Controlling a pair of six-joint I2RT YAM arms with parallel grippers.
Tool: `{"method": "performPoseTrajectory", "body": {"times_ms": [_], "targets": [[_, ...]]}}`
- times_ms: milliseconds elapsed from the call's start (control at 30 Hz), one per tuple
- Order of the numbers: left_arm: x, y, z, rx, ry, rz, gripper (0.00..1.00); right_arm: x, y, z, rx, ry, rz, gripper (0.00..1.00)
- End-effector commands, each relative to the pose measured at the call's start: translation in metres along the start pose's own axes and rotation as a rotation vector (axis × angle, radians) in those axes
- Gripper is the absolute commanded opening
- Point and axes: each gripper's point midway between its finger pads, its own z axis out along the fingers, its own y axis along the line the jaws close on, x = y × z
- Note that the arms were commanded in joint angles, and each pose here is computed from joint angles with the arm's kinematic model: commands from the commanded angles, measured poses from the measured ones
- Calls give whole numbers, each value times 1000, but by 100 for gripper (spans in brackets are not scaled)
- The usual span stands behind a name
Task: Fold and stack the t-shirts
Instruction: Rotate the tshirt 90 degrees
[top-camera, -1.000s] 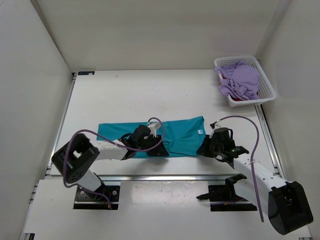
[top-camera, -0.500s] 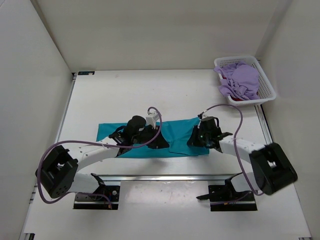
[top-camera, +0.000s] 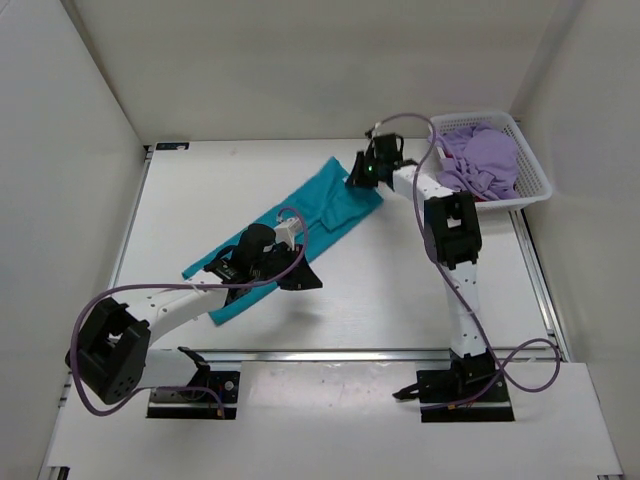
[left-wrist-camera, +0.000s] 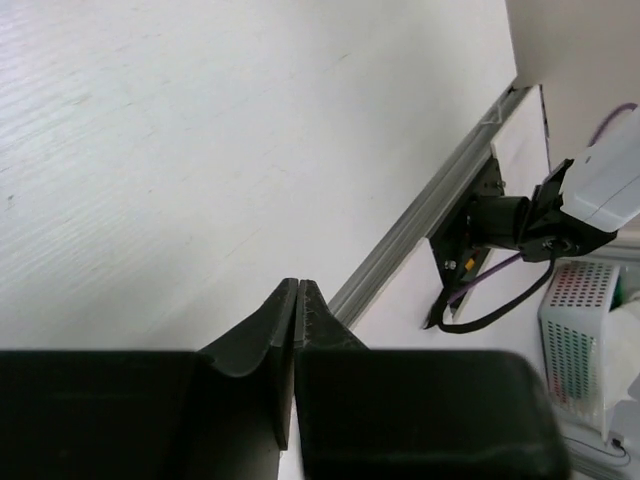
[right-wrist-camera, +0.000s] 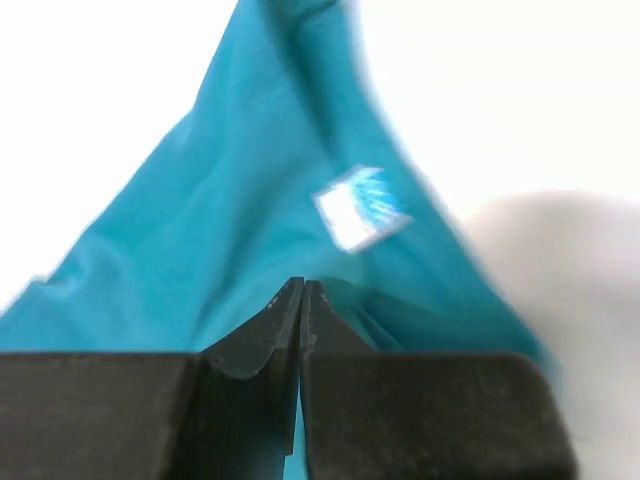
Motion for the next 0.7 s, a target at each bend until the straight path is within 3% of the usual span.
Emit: {"method": "performPoseTrajectory", "body": {"times_ms": [0, 67, 167, 233, 300, 333, 400, 433, 500, 600, 667], "targets": [[-4, 5, -11, -41, -11, 35, 9, -68, 12, -35, 45, -12, -126, 0], [-4, 6, -14, -39, -25, 18, 3, -115, 46, -78, 28, -84, -178, 0], [-9, 13, -17, -52, -49, -2, 1, -122, 81, -122, 13, -78, -244, 0], [-20, 18, -22, -59, -89, -50, 3, -97, 98, -142, 51, -21, -277, 0], [-31, 21, -29, -61, -131, -75, 2, -17, 105, -121, 99, 122, -347, 0], [-39, 24, -36, -74, -160, -94, 1, -25, 142, -132, 49, 0, -407, 0], [-56, 22, -47, -63, -219, -96, 0, 47, 121, -128, 31, 58, -332, 0], [-64, 17, -55, -40, -250, -91, 0, 33, 149, -150, -48, -53, -296, 0], [-75, 11, -62, -24, -265, -87, 0, 101, 133, -151, -85, 0, -214, 2], [-93, 14, -75, -74, -307, -70, 3, 153, 154, -161, -205, -49, -148, 17], [-106, 15, -86, -59, -352, -106, 12, 175, 167, -155, -255, -37, -117, 25]]}}
